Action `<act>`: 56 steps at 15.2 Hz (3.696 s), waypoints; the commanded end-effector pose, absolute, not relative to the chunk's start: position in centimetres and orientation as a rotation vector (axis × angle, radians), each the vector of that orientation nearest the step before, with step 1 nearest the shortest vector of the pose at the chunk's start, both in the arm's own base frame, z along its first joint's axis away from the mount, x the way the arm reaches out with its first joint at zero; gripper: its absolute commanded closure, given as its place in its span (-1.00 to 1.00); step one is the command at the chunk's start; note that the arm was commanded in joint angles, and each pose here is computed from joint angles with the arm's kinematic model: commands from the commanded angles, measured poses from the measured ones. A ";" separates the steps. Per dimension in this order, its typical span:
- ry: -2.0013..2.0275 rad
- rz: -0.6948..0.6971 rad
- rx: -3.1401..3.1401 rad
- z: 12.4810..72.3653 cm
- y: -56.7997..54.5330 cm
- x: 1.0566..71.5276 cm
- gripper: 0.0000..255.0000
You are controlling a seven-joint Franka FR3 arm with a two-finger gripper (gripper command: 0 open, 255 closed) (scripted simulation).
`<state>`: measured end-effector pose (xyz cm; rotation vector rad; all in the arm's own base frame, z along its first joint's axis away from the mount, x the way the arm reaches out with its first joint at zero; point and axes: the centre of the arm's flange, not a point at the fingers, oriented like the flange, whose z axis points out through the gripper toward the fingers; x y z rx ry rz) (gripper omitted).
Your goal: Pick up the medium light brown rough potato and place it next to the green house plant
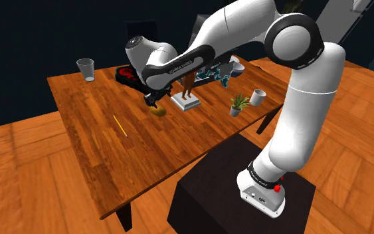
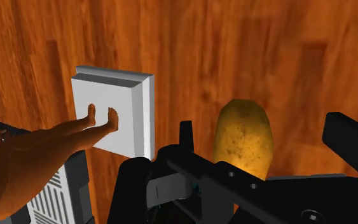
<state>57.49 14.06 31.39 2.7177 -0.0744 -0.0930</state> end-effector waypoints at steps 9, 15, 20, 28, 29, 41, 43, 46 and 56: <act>-0.088 -0.154 2.565 20.8 14.8 63.4 -1.00; -0.088 -0.154 2.565 18.4 13.2 63.0 -1.00; -0.088 -0.154 2.565 18.4 13.2 63.0 -1.00; -0.088 -0.154 2.565 18.4 13.2 63.0 1.00; -0.088 -0.154 2.565 18.4 13.2 63.0 1.00; -0.088 -0.154 2.565 23.1 13.2 63.0 1.00; -0.088 -0.154 2.565 24.2 13.2 63.0 1.00; -0.088 -0.154 2.565 25.7 13.2 63.0 1.00; -0.088 -0.154 2.565 31.0 13.2 63.0 1.00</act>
